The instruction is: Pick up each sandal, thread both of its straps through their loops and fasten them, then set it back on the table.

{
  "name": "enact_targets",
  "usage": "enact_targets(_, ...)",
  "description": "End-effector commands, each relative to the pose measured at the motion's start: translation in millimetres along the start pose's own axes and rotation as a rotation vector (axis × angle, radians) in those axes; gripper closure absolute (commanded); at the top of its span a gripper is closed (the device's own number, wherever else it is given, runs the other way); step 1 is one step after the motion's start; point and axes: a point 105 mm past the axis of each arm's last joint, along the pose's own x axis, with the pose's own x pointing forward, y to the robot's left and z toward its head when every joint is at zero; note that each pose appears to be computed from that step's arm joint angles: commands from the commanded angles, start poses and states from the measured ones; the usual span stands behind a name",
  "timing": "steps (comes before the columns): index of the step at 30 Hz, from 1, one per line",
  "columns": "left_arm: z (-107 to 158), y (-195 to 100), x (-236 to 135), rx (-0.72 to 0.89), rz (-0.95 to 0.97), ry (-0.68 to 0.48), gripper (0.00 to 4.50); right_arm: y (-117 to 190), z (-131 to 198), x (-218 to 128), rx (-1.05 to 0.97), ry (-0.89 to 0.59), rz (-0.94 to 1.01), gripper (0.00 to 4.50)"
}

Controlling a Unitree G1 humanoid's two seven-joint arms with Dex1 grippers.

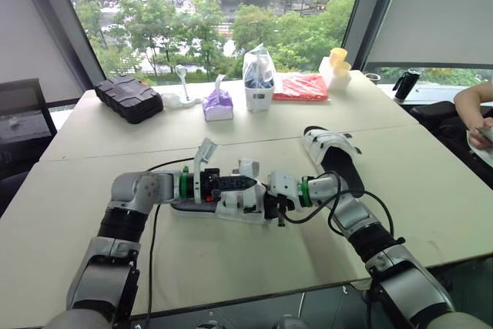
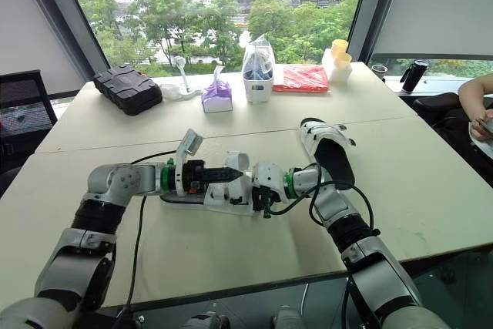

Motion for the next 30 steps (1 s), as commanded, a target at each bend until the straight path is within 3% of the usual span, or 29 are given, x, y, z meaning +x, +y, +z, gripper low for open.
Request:
enact_targets(1,10.0,2.4,3.9,0.048,-0.002,0.002,4.47,29.4,-42.6,6.3,0.096,0.156,0.09,4.5)
enact_targets(9,1.4,6.7,7.6,0.056,-0.027,0.068,4.47,31.1,-42.8,5.7,0.1,0.155,0.092,4.5)
enact_targets(30,8.9,1.0,13.2,0.039,-0.083,0.092,4.47,34.3,-43.6,4.6,0.1,0.161,0.095,4.5)
